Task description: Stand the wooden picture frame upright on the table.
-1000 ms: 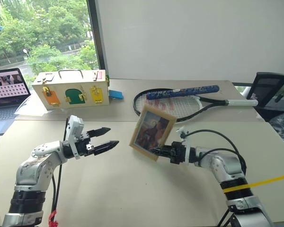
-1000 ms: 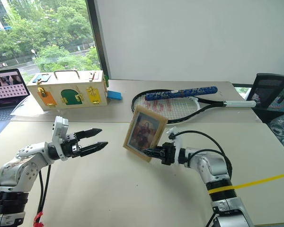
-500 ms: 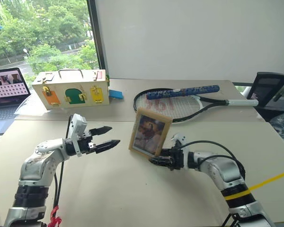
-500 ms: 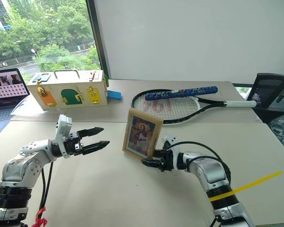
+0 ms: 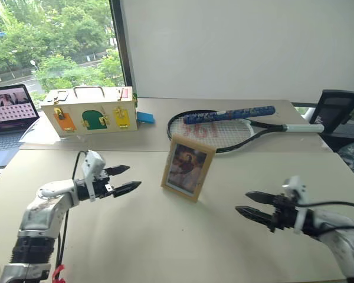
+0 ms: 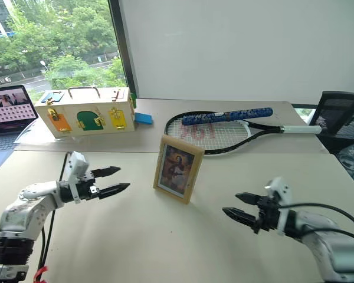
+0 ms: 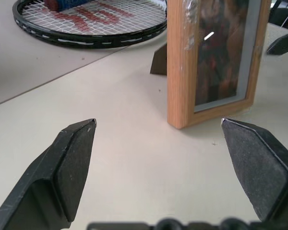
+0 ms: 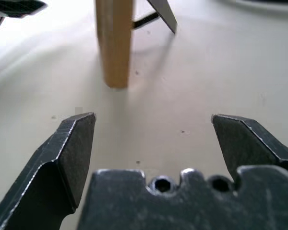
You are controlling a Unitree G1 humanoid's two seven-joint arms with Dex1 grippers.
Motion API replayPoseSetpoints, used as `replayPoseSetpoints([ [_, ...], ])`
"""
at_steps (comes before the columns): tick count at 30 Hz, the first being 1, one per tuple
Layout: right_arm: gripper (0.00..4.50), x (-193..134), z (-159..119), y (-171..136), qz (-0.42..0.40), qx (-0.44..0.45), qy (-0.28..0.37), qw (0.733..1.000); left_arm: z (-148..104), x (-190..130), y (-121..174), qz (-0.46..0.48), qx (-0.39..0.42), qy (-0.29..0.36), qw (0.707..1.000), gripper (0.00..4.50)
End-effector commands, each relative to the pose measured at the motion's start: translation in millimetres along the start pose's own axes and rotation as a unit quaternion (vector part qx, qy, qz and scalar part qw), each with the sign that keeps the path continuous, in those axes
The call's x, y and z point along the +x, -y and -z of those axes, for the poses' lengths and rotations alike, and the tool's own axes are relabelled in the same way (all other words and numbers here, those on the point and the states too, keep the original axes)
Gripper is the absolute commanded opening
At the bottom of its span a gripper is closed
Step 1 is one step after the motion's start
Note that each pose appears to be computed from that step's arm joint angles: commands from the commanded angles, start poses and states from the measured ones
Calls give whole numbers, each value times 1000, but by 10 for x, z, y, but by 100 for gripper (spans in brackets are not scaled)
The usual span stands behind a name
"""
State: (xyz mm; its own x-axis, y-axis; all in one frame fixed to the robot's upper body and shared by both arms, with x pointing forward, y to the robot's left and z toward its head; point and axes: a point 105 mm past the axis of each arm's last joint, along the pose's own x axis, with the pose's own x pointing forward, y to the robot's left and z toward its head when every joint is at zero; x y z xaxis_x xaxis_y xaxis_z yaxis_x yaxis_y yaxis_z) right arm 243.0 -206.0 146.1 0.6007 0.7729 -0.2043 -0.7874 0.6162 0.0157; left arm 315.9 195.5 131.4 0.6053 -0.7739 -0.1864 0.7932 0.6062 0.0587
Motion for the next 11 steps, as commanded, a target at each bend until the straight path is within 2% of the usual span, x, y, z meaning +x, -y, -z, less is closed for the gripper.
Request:
replayPoseSetpoints([
  [1,448,-96,-190,-113,39,-85,9,996,-49,18,95,0,42,11,999,450],
  [11,448,5,-203,-189,81,-76,28,993,-26,163,211,16,36,22,999,450],
])
